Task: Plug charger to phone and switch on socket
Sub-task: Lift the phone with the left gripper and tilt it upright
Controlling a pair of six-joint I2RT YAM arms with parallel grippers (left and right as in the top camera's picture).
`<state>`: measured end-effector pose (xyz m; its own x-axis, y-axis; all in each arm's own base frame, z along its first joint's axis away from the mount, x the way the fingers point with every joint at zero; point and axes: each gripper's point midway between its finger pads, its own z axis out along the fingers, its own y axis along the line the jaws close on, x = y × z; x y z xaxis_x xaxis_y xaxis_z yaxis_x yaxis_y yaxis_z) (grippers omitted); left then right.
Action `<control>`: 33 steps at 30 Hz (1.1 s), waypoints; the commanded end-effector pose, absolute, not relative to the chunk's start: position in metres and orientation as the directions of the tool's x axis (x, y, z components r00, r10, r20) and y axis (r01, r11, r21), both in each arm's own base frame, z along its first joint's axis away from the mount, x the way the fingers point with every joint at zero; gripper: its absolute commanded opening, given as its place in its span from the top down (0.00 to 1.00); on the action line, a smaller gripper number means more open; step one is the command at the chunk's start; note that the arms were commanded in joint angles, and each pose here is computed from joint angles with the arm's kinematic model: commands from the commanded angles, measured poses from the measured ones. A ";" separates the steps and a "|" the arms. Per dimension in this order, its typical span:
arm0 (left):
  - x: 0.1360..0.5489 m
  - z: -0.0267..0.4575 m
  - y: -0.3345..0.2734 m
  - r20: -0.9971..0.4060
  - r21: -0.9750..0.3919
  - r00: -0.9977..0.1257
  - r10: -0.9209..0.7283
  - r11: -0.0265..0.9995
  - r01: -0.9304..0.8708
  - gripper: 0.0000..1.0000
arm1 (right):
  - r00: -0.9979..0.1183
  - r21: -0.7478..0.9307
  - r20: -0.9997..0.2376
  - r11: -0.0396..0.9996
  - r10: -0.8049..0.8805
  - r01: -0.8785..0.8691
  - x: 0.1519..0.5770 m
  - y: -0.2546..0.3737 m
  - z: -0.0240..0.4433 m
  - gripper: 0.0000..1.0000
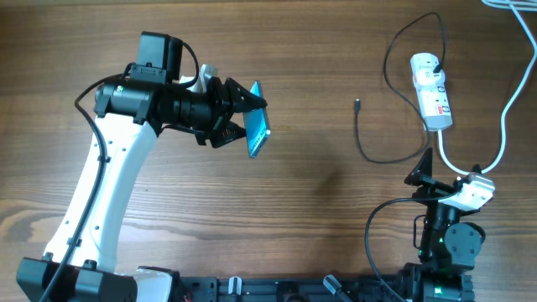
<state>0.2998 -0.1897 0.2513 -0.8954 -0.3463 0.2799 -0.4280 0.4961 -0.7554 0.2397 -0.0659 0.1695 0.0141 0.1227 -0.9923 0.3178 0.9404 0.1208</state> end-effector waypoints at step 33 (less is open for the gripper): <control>0.301 0.267 -0.189 0.270 -0.770 -0.890 -0.366 0.473 -0.428 0.68 | 0.012 0.108 -0.994 0.946 0.109 0.305 0.240 -0.064 0.170 0.00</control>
<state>0.2999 -0.1897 0.2512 -0.8753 -0.3687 0.3129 -0.4677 0.4804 -0.7420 0.2397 -0.0659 0.1696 0.0145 0.1226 -0.9923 0.3178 0.9404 0.1209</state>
